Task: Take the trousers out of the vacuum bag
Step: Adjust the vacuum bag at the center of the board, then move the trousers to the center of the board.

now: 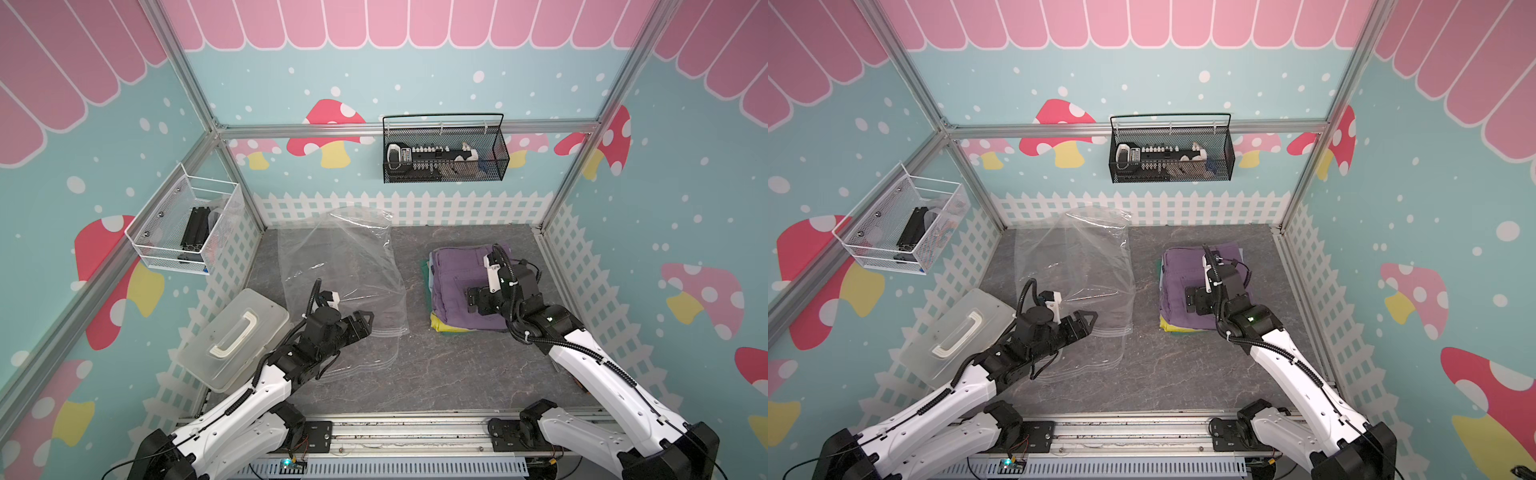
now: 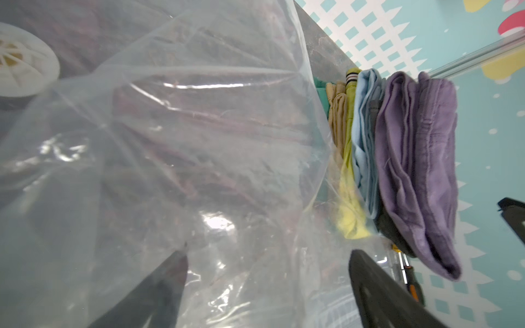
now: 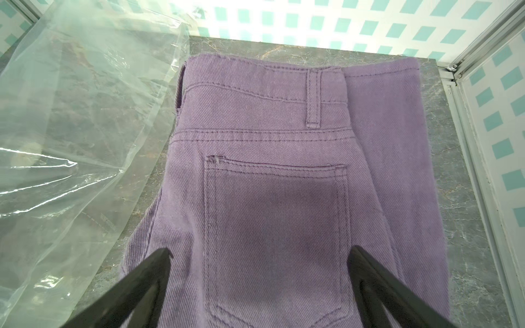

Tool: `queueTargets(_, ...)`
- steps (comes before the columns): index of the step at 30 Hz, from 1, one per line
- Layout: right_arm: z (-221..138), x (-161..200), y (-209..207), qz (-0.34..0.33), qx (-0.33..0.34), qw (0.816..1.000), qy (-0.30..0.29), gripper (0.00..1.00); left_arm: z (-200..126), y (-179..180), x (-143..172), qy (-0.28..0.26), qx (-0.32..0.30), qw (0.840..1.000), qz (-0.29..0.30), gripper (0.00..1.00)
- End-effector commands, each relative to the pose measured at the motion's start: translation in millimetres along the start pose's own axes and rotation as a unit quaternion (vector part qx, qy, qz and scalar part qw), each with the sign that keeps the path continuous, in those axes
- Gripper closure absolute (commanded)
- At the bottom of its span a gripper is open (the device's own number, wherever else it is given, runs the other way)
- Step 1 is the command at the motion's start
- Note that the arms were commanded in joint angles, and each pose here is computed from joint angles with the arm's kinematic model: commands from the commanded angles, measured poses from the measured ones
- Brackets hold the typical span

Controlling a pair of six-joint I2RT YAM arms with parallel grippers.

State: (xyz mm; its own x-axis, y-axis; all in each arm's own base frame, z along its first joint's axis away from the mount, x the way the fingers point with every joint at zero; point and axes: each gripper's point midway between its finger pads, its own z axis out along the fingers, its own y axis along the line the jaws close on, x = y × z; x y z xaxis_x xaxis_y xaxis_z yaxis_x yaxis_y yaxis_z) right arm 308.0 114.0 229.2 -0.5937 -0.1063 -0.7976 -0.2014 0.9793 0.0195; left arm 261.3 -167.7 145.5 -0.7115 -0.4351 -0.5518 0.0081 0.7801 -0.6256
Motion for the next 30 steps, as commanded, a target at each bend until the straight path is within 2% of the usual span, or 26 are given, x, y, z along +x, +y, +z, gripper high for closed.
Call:
queueTargets(1,1,0,-1,-0.009,0.000,1.000,-0.005,0.01,-2,-22,-8,0.003,0.035,0.999,0.020,0.01)
queueTargets(9,-7,-20,-1,-0.009,0.003,1.000,-0.025,0.01,-7,-31,-15,-0.002,0.046,0.998,0.042,0.01)
queueTargets(14,-15,-34,-1,-0.003,-0.001,0.999,-0.042,0.01,-14,-28,-19,-0.008,0.030,0.998,0.050,0.01)
queueTargets(19,-23,-42,5,-0.004,-0.017,0.999,-0.044,0.01,-27,-39,-17,-0.010,0.056,0.997,0.054,0.01)
queueTargets(24,-31,-54,22,-0.008,-0.065,0.997,-0.049,0.01,-44,-48,-16,-0.013,0.077,0.994,0.070,0.01)
queueTargets(30,-43,-70,48,-0.005,-0.139,0.988,-0.065,0.02,-62,-61,-6,0.009,0.122,0.989,0.087,0.01)
